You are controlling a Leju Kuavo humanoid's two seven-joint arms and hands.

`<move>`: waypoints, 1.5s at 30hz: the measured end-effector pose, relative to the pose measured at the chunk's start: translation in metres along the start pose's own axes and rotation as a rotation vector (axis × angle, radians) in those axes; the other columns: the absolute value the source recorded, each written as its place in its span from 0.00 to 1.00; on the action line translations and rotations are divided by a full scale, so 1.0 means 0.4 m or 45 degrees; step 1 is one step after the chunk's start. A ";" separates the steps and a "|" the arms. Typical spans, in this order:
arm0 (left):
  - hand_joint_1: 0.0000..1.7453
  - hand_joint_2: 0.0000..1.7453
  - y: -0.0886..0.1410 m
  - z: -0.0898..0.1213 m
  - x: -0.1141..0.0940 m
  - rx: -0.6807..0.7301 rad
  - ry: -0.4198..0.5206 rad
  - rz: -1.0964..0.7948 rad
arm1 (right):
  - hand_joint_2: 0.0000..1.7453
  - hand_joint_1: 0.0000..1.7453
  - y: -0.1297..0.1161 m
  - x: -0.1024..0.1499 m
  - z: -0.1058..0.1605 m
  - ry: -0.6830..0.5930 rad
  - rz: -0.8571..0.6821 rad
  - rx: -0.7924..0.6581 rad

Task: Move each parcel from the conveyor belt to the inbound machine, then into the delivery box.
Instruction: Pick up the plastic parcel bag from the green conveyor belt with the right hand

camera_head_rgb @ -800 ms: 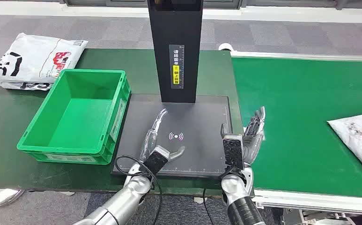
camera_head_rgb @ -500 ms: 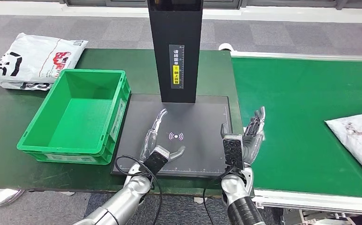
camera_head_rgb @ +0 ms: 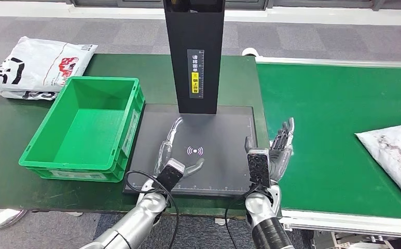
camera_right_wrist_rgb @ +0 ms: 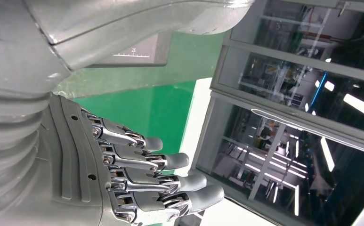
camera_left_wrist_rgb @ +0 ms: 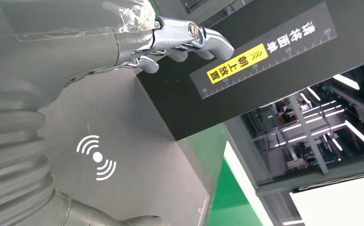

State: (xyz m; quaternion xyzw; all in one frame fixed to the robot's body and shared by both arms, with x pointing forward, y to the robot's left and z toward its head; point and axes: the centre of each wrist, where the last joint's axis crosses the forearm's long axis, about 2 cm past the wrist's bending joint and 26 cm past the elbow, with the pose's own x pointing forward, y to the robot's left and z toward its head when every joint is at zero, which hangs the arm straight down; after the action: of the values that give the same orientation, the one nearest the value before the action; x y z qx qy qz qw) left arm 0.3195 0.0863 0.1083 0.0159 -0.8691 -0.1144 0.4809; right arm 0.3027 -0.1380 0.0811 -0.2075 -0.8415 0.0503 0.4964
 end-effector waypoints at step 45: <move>0.00 1.00 0.168 -0.070 -0.129 0.027 0.369 0.175 | 1.00 0.00 -0.407 -0.240 -0.137 0.284 1.095 -0.070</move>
State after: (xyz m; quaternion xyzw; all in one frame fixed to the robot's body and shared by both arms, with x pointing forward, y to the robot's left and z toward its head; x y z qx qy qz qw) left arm 0.3764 0.1536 0.0940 -0.0222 -0.7909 -0.0683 0.6078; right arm 0.3416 -0.3308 0.0776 -0.5559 -0.6209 0.2068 0.5125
